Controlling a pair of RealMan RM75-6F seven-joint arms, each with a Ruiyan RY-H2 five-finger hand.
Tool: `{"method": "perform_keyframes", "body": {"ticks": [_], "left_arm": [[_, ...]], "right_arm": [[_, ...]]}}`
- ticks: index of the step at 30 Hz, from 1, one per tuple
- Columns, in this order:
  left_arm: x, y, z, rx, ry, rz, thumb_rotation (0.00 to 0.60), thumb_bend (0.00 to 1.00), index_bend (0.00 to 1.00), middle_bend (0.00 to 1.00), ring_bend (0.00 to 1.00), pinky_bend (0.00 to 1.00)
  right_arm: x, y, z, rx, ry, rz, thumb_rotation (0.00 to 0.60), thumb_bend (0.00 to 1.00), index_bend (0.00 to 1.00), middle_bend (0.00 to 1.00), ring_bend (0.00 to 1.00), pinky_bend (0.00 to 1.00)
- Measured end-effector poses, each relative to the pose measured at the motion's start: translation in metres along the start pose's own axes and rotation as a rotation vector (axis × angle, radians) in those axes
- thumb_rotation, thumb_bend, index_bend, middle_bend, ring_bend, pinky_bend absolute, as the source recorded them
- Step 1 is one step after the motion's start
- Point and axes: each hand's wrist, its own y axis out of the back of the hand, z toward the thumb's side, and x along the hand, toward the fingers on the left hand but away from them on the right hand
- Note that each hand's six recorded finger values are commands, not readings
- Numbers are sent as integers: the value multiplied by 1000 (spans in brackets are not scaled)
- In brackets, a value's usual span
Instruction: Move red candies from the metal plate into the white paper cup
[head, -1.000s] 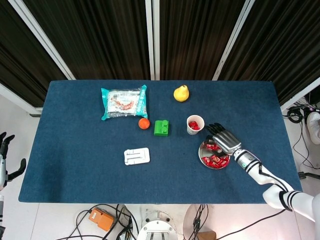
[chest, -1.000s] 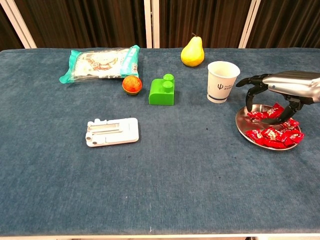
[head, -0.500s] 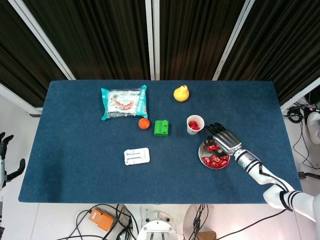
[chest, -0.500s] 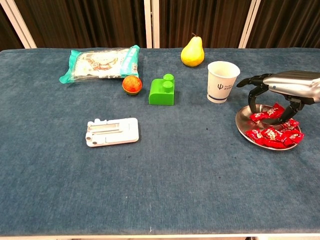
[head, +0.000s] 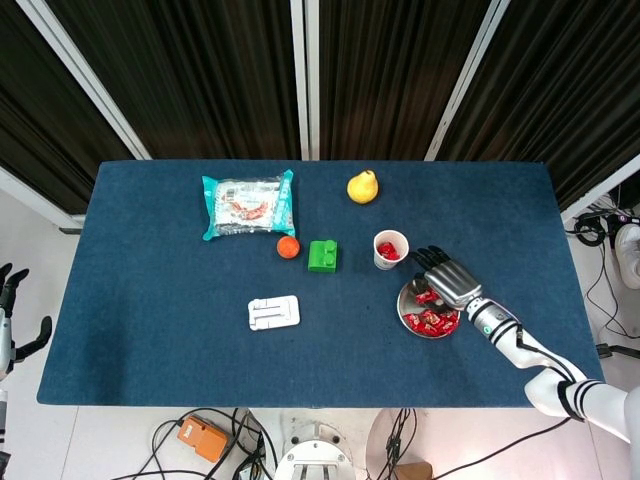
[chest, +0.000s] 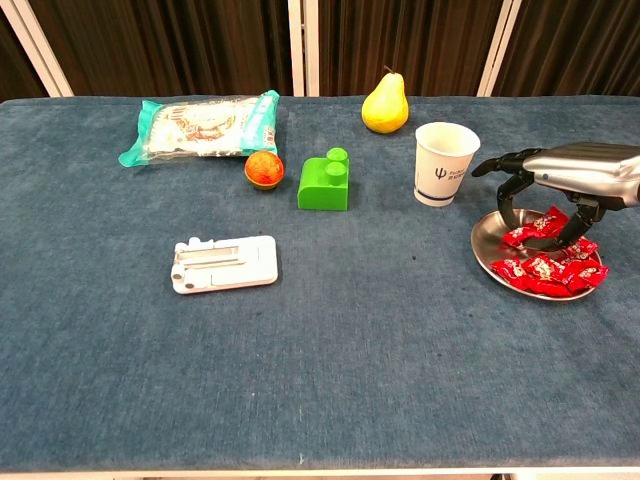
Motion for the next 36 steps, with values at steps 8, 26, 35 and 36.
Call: {"method": "perform_keyframes", "body": {"ticks": [8,26,35,36], "left_arm": [[-1,1,-1,0,2,2,600,348,114,0,0,0],[0,-1,2,3,-5,-1,600,348,114,0,0,0],[0,0,0,3,0,0,600,348,114,0,0,0],[0,0,0,2,0,0,600,348,114,0,0,0]], "right_arm": [[3,14,-3,-27,-4,-43,600,505,641,93,0,0],[-10,110,-2,-61,19,-254,600,506,641,93,0,0],[-53,117,4,-47,8,-205,600,506,641,94,0,0],[-56,116,5,-48,7,-200,600,506,641,93,0,0]]}}
